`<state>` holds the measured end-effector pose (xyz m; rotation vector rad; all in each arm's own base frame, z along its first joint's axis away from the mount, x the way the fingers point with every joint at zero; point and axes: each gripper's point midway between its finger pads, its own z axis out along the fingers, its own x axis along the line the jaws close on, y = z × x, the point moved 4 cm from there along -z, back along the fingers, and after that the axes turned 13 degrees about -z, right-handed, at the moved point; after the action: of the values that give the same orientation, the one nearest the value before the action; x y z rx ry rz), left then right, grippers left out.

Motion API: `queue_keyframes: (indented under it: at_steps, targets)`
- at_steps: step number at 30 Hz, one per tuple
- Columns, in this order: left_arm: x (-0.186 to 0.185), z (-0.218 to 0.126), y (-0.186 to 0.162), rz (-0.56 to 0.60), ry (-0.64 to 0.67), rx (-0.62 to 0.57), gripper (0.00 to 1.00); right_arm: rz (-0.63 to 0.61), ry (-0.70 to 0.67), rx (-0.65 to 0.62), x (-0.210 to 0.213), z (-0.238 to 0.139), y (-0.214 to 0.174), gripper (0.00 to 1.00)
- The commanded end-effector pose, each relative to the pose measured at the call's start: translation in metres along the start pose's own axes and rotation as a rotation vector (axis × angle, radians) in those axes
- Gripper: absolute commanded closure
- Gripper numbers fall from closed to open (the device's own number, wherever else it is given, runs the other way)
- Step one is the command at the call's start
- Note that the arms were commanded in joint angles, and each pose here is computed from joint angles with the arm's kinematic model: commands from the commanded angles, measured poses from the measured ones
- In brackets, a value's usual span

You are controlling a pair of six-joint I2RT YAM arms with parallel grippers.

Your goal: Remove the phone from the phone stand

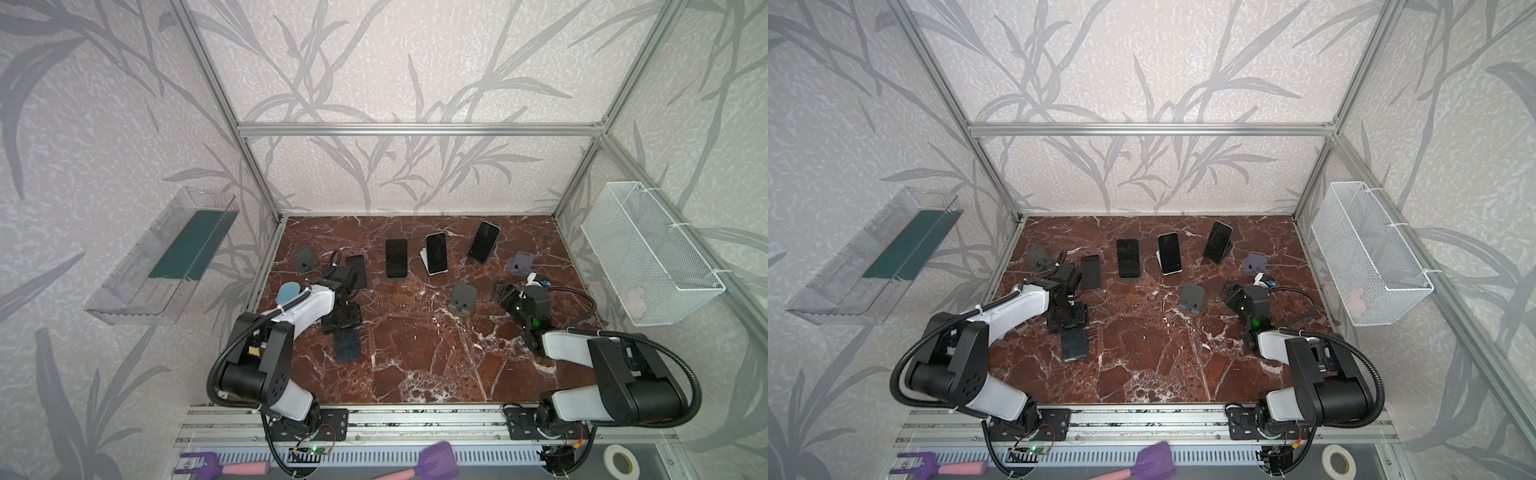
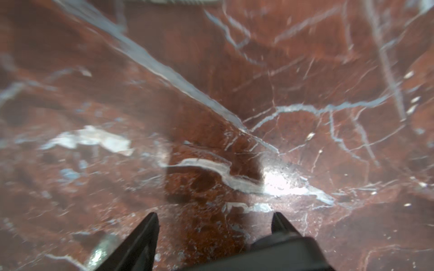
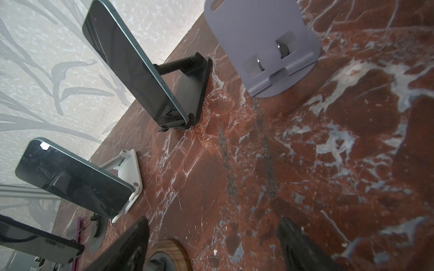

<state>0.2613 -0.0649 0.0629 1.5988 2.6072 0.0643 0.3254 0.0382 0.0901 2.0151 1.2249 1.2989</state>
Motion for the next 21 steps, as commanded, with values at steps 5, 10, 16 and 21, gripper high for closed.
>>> queue_keyframes:
  at_steps: [5, 10, 16, 21]
  targets:
    - [-0.006, -0.001, 0.008, 0.057, -0.014, 0.051, 0.48, 0.003, -0.007, -0.042, -0.002, -0.006, 0.008, 0.15]
    - [-0.008, 0.008, 0.009, 0.070, -0.035, 0.098, 0.44, 0.009, -0.008, -0.038, -0.003, -0.006, 0.007, 0.14]
    - [-0.005, 0.016, 0.006, 0.060, -0.018, 0.138, 0.37, 0.006, -0.009, -0.044, -0.003, -0.008, 0.008, 0.15]
    - [0.000, 0.019, 0.010, 0.040, 0.036, 0.124, 0.29, 0.005, -0.011, -0.049, -0.002, -0.009, 0.009, 0.15]
